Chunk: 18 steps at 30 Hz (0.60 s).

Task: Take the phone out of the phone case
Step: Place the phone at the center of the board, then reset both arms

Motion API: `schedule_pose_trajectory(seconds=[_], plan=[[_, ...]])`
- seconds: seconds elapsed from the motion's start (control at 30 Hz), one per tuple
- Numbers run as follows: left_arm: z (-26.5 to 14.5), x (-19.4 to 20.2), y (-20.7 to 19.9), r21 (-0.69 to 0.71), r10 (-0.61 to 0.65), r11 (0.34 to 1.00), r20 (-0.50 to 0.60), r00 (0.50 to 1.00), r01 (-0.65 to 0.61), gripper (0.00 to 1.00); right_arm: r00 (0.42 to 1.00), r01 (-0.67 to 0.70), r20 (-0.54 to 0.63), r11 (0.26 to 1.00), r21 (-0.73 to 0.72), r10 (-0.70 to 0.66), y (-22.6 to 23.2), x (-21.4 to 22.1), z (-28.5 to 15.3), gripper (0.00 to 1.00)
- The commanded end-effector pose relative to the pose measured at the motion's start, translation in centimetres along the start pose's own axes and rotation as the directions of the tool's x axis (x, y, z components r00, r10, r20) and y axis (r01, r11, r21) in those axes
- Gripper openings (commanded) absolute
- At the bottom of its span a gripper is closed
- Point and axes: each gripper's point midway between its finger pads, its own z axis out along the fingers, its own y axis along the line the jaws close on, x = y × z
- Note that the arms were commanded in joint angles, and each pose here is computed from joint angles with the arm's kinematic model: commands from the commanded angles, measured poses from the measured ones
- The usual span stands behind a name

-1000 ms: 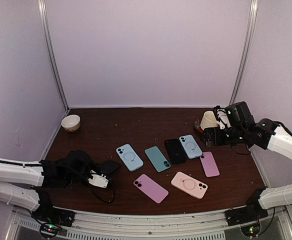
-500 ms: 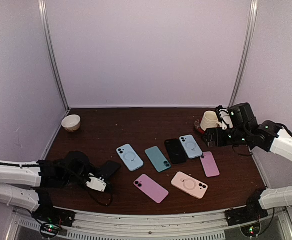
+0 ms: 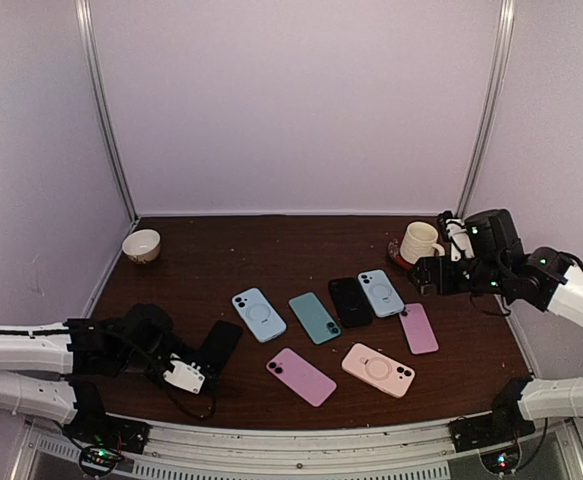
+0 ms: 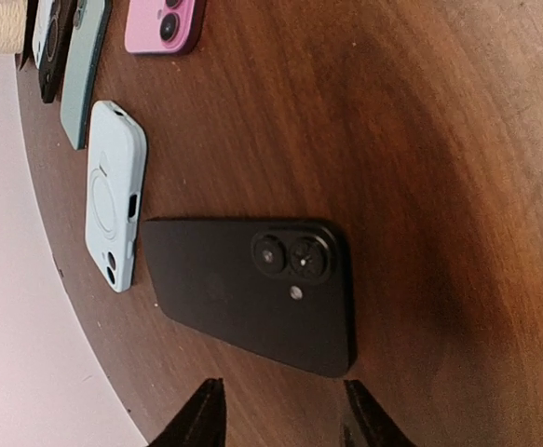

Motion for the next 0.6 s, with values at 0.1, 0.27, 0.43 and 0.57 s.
schedule_pose_trajectory(seconds=[0.1, 0.27, 0.43, 0.57], plan=[[-2.0, -0.9, 0.0, 0.028, -0.05, 0.998, 0.07, 0.996, 0.048, 0.45, 0.998, 0.029, 0.056, 0.999, 0.036, -0.031, -0.7, -0.9, -1.1, 1.0], [-3.7, -1.0, 2.9, -0.086, -0.182, 0.978, 0.103, 0.978, 0.191, 0.53, 0.992, 0.062, 0.104, 0.995, 0.08, -0.07, -1.3, -2.3, -1.6, 1.0], [-6.3, -1.3, 7.7, -0.259, -0.361, 0.868, 0.257, 0.896, 0.424, 0.73, 0.976, 0.105, 0.173, 0.984, 0.145, -0.13, -2.3, -4.0, -1.6, 1.0], [-7.3, 0.1, 10.3, -0.321, -0.488, 0.74, 0.349, 0.8, 0.591, 0.8, 0.96, 0.107, 0.233, 0.972, 0.209, -0.156, -3.9, -5.5, -1.7, 1.0]])
